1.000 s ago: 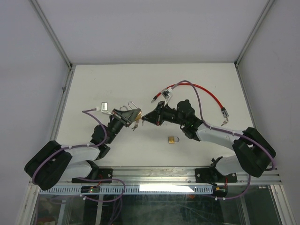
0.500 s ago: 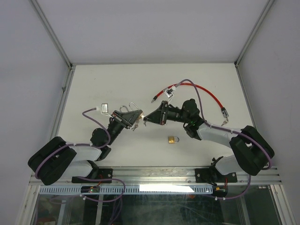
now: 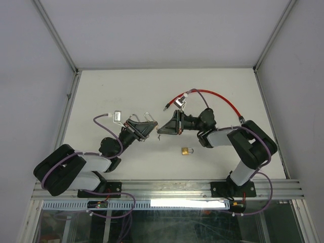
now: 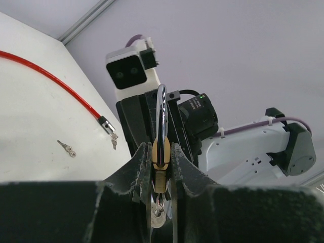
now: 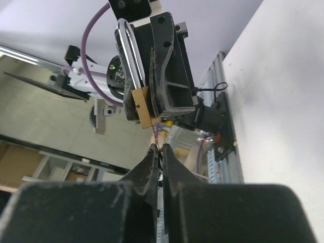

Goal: Unlock with the key
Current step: Unlock the lock.

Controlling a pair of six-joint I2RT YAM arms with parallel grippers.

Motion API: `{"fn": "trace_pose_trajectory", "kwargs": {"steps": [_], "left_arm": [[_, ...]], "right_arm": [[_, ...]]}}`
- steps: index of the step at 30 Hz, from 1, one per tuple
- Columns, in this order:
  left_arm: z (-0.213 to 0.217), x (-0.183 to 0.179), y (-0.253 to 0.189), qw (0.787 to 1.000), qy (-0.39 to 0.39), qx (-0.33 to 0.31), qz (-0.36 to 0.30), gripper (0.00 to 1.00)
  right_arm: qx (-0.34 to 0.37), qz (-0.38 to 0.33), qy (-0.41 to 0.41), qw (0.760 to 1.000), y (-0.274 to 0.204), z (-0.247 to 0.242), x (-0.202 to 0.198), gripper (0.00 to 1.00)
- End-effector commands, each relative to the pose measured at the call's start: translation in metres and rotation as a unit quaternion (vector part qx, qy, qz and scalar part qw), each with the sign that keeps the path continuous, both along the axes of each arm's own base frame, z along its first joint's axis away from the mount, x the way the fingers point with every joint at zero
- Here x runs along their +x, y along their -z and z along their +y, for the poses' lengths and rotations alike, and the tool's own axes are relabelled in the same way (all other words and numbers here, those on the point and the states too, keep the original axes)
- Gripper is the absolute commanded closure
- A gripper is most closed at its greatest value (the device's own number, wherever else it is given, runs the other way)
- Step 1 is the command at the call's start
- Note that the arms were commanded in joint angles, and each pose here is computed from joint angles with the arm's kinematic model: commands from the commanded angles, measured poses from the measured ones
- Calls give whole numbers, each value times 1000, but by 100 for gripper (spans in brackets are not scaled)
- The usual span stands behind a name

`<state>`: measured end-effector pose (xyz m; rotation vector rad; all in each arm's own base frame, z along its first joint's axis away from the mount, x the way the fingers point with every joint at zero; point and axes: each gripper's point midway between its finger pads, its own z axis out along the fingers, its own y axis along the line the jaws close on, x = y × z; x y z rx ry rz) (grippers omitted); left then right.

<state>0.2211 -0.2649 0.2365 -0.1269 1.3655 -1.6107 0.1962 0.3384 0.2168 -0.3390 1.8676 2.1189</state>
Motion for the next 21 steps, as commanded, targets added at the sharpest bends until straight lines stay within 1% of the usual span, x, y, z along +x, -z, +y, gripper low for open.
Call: {"fn": "trace_pose_trajectory", "kwargs": {"steps": [1, 3, 5, 7, 10, 13, 15, 16, 18, 21], "left_arm": [[-6, -69, -37, 982, 110, -18, -154, 100], [-5, -69, -42, 980, 105, -21, -165, 100], [-2, -66, -48, 982, 94, -31, -163, 100], [3, -52, -46, 988, 72, -41, -127, 100], [11, -24, -33, 997, 22, -49, -51, 100], [18, -4, -23, 998, -19, -54, 4, 100], [25, 9, -15, 996, -50, -54, 42, 100], [28, 14, -14, 995, -63, -54, 55, 100], [32, 24, -9, 991, -86, -50, 83, 100], [34, 34, -5, 987, -110, -39, 112, 100]], "right_arm": [[143, -27, 55, 988, -77, -9, 22, 100], [141, -12, 57, 988, -72, -8, 24, 100], [138, -17, 61, 988, -72, -8, 25, 100], [127, -31, 69, 989, -70, -7, 27, 100], [92, -63, 78, 991, -64, -5, 28, 99], [48, -86, 104, 990, -52, -4, 34, 76], [13, -105, 121, 987, -41, -6, 38, 66], [-12, -109, 127, 986, -32, -6, 39, 58], [-41, -144, 132, 980, -24, -9, 39, 52], [-86, -229, 134, 960, -15, -14, 37, 44]]}}
